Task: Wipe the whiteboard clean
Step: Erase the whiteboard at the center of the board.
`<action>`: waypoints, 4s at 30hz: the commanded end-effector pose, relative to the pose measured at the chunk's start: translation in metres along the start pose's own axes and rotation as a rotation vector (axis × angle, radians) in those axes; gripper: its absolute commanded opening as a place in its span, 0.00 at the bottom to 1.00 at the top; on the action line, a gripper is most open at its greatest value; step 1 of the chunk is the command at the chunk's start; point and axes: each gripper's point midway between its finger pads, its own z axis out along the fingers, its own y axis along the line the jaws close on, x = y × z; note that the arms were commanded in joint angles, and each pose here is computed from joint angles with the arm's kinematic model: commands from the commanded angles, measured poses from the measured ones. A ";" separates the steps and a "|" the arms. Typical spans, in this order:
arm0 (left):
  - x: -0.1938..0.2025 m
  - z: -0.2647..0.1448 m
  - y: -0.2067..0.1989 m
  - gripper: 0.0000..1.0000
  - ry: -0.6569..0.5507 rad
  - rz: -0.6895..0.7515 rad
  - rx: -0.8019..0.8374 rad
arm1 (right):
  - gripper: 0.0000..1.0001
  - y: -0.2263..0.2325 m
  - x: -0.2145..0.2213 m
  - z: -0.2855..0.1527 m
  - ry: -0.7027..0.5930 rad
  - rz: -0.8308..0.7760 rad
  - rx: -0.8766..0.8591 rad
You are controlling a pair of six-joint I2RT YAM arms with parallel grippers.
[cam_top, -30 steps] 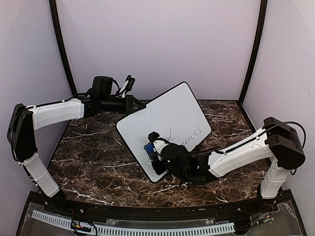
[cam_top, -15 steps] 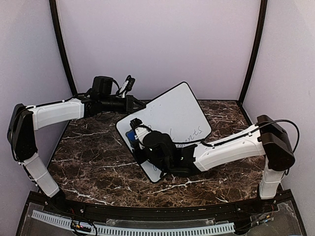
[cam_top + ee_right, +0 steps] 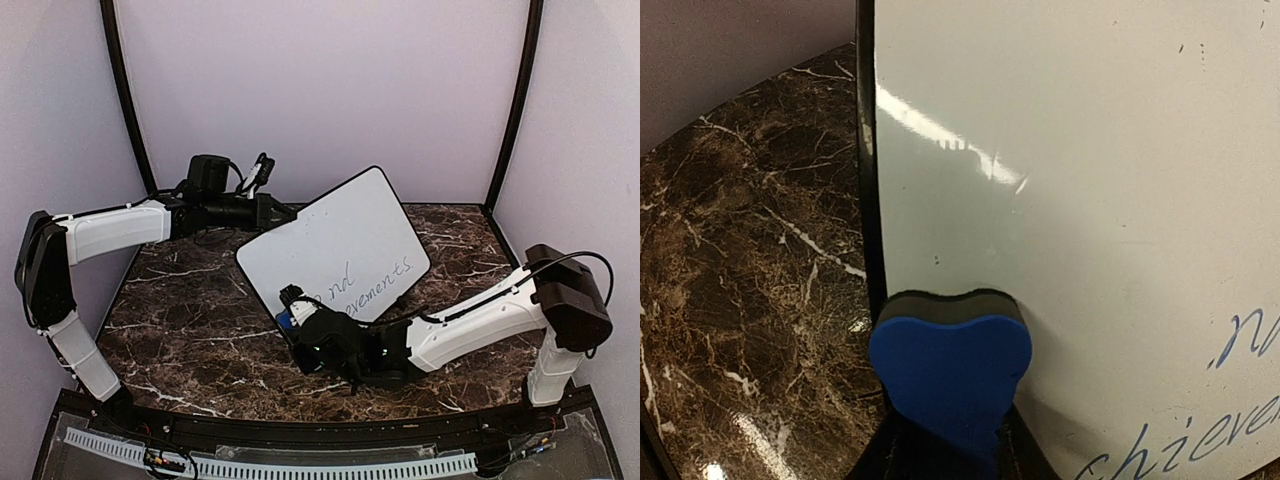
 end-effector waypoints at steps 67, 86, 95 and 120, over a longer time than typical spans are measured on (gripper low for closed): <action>0.030 0.011 -0.023 0.00 0.092 0.019 0.053 | 0.23 -0.125 0.025 0.008 0.023 0.138 0.125; 0.030 0.012 -0.024 0.00 0.093 0.020 0.055 | 0.24 -0.115 0.004 0.005 -0.031 0.111 0.140; 0.028 0.010 -0.026 0.00 0.086 0.028 0.055 | 0.24 -0.133 -0.043 0.020 -0.100 0.095 0.187; 0.029 0.010 -0.028 0.00 0.089 0.029 0.059 | 0.24 -0.167 -0.028 0.015 -0.072 0.091 0.256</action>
